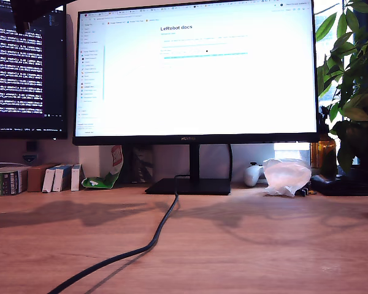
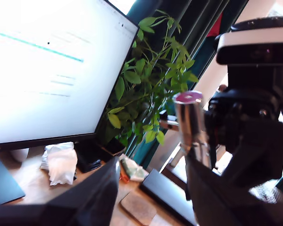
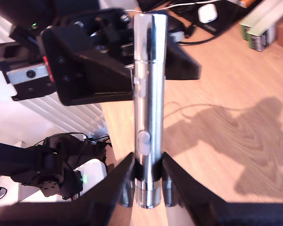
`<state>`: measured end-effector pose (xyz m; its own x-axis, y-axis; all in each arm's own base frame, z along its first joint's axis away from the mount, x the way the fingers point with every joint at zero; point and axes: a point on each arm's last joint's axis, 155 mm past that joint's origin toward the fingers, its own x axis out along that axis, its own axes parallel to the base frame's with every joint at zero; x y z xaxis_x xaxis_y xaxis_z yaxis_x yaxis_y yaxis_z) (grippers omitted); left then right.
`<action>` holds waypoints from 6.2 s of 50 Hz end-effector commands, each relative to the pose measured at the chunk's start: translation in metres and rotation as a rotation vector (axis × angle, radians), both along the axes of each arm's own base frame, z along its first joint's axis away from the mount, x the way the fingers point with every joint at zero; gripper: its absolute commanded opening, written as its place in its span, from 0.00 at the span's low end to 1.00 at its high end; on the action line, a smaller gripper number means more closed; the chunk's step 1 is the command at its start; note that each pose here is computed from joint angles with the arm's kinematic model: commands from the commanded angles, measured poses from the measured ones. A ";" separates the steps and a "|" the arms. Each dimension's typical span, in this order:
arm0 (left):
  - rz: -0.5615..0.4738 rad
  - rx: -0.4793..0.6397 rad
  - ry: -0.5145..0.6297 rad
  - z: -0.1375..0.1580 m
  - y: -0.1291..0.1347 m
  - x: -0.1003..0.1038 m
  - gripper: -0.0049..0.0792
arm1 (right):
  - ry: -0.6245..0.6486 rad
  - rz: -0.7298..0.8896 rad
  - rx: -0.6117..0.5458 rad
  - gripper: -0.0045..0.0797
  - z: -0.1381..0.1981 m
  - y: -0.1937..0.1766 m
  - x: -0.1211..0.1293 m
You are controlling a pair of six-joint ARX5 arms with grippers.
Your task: Pick the metallic laser pointer with your right arm, pass it to your left arm, then place it down to the left side of the table
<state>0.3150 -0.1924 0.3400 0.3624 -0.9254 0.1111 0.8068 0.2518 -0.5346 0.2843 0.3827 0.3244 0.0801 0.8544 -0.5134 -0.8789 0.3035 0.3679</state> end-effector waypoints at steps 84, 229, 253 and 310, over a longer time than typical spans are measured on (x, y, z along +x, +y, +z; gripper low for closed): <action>-0.107 -0.050 -0.049 0.025 -0.021 -0.024 0.53 | -0.056 0.084 0.078 0.04 0.021 0.034 -0.029; -0.410 1.802 -0.119 -0.286 0.132 0.016 0.03 | -0.113 0.084 -0.148 0.04 -0.023 -0.056 0.012; -0.560 1.769 0.006 -0.317 0.133 -0.003 0.03 | -0.126 0.101 -0.150 0.04 -0.024 -0.055 0.010; -0.535 1.753 0.025 -0.332 0.129 0.005 0.20 | -0.121 0.102 -0.153 0.04 -0.025 -0.055 0.009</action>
